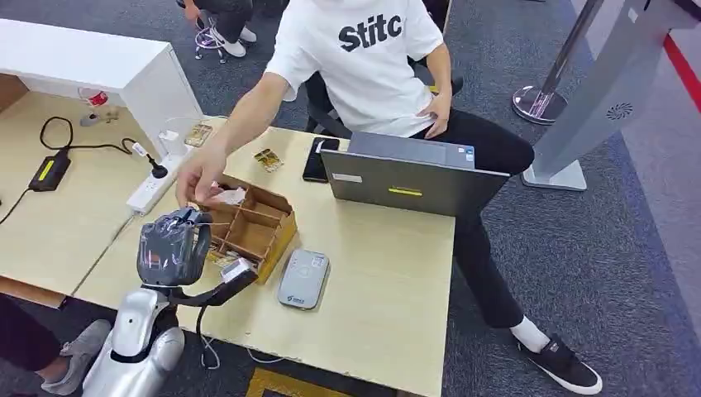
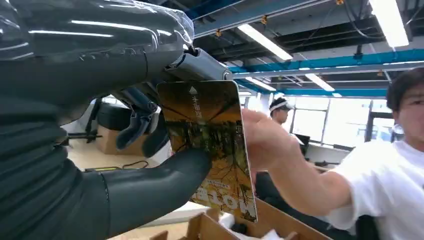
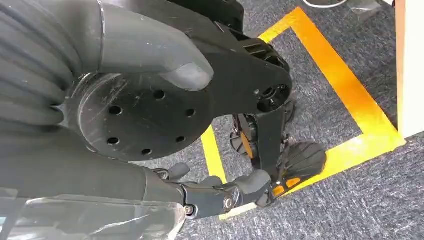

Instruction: Pass the card to the sensor for recognition and then transmit it.

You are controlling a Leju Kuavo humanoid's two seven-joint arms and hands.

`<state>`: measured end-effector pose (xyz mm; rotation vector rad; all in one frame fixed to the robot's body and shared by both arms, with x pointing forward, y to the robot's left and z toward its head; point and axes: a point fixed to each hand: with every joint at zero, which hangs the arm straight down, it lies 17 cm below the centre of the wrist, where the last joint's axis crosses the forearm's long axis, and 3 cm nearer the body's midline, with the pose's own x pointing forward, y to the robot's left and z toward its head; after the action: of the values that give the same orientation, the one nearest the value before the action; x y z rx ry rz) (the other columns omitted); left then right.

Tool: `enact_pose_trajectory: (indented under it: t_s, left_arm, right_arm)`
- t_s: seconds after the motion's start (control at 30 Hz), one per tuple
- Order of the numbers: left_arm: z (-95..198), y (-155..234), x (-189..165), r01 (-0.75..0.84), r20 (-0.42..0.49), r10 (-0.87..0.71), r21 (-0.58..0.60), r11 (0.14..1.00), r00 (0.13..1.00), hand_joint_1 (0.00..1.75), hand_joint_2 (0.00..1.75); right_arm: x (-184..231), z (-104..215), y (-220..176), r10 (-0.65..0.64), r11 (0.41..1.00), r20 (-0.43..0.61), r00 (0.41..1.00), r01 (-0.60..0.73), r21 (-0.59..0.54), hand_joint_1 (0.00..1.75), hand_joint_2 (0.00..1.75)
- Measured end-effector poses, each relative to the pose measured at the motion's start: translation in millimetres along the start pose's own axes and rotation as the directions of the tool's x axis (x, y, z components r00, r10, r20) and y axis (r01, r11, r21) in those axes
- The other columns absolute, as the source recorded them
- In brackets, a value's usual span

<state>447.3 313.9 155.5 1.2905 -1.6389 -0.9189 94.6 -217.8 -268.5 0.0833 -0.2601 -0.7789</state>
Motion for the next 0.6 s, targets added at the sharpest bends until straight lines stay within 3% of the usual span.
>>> enact_pose_trajectory:
  t_s: [0.33,0.6]
  left_arm:
    - [4.3,-23.8,75.4,-0.118,0.085,0.121,-0.045,0.992,0.989,1.75,1.75]
    - [14.4,-66.6,125.0,-0.136,0.141,0.162,-0.177,0.975,0.977,1.75,1.75]
  right_arm:
    - [4.1,0.2,2.5,0.013,1.000,0.022,1.000,-0.013,0.011,0.00,1.75]
    - [4.5,-0.3,2.6,0.029,1.000,0.020,0.999,-0.029,0.006,0.00,1.75]
